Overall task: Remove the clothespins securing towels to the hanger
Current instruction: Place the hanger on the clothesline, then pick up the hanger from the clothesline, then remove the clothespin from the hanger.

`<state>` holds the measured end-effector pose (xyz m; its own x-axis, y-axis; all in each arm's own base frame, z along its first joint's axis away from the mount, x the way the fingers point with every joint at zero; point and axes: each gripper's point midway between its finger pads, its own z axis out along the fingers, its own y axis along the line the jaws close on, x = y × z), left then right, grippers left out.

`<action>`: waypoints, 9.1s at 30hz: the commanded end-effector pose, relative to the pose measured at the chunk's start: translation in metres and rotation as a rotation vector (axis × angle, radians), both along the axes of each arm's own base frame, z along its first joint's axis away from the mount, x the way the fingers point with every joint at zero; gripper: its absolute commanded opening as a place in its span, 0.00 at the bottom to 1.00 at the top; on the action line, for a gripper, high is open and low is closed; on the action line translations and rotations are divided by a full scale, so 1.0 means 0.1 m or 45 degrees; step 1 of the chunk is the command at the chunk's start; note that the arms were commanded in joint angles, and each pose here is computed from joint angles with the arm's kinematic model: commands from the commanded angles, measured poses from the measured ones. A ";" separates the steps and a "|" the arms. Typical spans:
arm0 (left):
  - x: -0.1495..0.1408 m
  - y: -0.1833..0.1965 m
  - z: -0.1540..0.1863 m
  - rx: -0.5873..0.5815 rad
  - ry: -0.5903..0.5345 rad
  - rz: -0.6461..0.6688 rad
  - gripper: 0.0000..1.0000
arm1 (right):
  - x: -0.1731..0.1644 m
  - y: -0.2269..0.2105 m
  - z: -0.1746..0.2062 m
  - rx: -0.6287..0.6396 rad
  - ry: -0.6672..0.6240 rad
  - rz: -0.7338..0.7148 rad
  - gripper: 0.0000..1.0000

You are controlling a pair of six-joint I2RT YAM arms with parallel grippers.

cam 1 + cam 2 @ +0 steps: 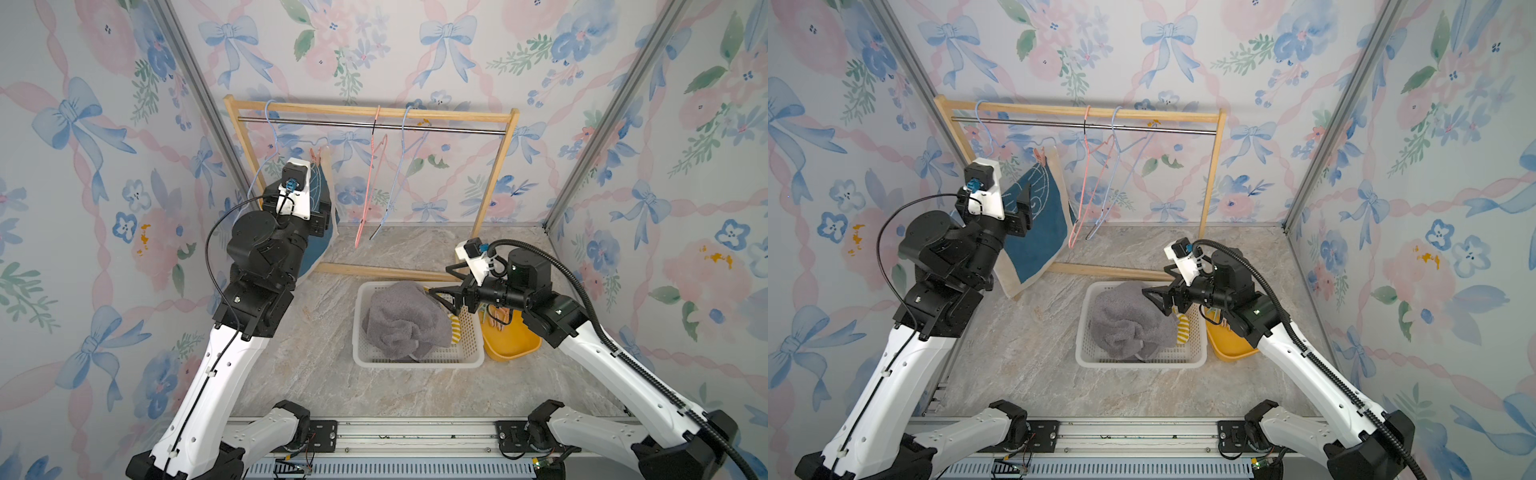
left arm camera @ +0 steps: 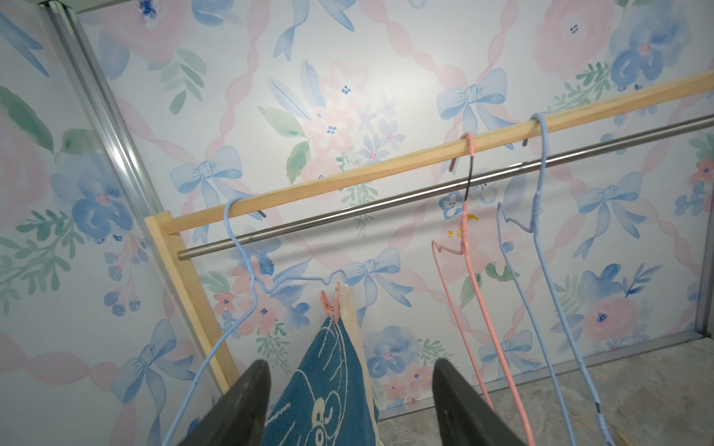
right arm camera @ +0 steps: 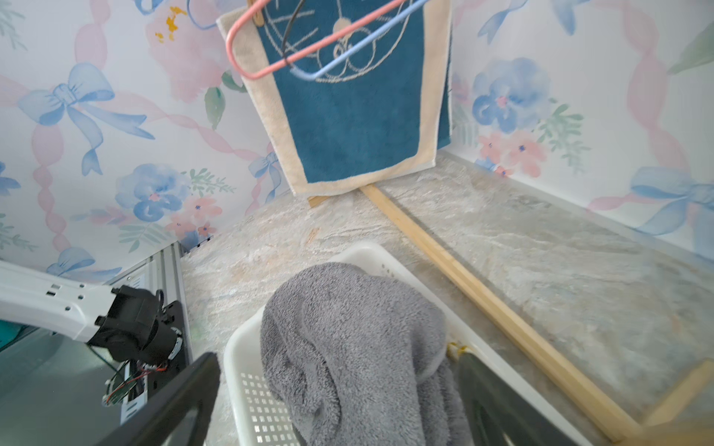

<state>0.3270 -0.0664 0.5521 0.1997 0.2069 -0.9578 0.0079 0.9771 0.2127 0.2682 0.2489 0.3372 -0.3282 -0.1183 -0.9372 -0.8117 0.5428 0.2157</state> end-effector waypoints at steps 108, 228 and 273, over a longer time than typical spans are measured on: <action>0.90 0.68 0.40 -0.186 0.076 -0.112 0.00 | 0.53 -0.02 0.43 0.242 0.031 -0.034 0.98; -1.20 -1.56 -0.46 -0.005 0.241 -1.549 0.00 | 0.57 -1.80 0.44 0.236 0.085 -0.872 0.97; -0.71 -1.87 -1.82 -0.141 0.734 -1.441 0.00 | -0.60 0.14 0.31 -0.073 -0.356 0.215 0.95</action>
<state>0.2499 -0.2530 0.3645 -0.2301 0.1309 -0.9643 0.9130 0.3721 -0.1674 0.2173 0.2450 0.3790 -0.0963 -0.1616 -0.9822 -0.8754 0.4834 0.0063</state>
